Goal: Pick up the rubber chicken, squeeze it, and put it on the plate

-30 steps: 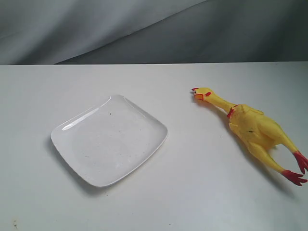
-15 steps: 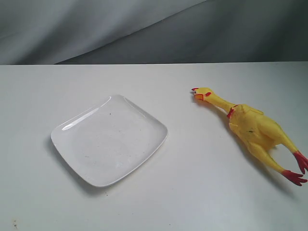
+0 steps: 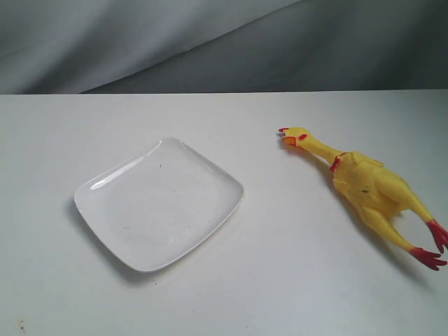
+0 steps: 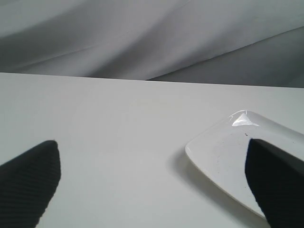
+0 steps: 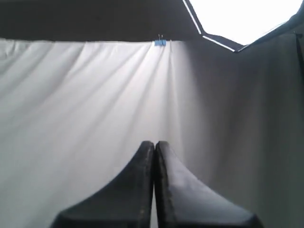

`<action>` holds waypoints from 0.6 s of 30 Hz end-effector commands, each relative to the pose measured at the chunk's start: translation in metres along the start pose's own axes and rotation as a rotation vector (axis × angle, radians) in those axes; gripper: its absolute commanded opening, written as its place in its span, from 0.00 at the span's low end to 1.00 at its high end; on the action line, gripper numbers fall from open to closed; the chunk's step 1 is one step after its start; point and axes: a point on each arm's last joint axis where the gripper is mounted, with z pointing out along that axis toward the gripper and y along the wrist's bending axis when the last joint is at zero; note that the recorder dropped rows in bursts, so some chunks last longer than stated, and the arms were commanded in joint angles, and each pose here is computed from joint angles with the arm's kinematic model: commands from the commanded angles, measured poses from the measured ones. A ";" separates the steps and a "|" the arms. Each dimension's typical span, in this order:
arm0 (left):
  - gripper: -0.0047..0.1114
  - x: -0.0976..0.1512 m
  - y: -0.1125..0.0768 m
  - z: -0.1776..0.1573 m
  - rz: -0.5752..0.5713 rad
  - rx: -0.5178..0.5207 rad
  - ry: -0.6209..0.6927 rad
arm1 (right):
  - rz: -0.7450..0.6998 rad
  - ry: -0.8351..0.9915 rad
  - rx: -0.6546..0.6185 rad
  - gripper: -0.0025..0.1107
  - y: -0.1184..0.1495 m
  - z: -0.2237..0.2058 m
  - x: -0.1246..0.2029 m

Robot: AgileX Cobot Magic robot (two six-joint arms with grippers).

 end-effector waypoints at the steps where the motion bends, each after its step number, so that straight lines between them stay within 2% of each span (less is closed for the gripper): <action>1: 0.94 0.000 0.000 0.000 -0.002 -0.001 -0.010 | 0.287 -0.200 -0.043 0.02 0.001 -0.003 -0.018; 3: 0.94 0.000 0.000 0.000 -0.002 -0.001 -0.010 | 0.356 -0.308 -0.058 0.02 0.000 -0.005 -0.027; 5: 0.94 0.000 0.000 0.000 -0.002 -0.001 -0.010 | 0.411 -0.313 -0.039 0.02 -0.002 -0.002 -0.033; 7: 0.94 0.000 0.000 0.000 -0.002 -0.001 -0.010 | 0.421 -0.210 -0.002 0.02 -0.003 0.008 -0.045; 11: 0.94 0.000 0.000 0.000 -0.002 -0.001 -0.010 | 0.423 0.105 0.098 0.02 -0.005 0.030 -0.066; 18: 0.94 0.000 0.000 0.000 -0.002 -0.001 -0.010 | 0.464 0.401 0.194 0.02 -0.009 0.084 -0.076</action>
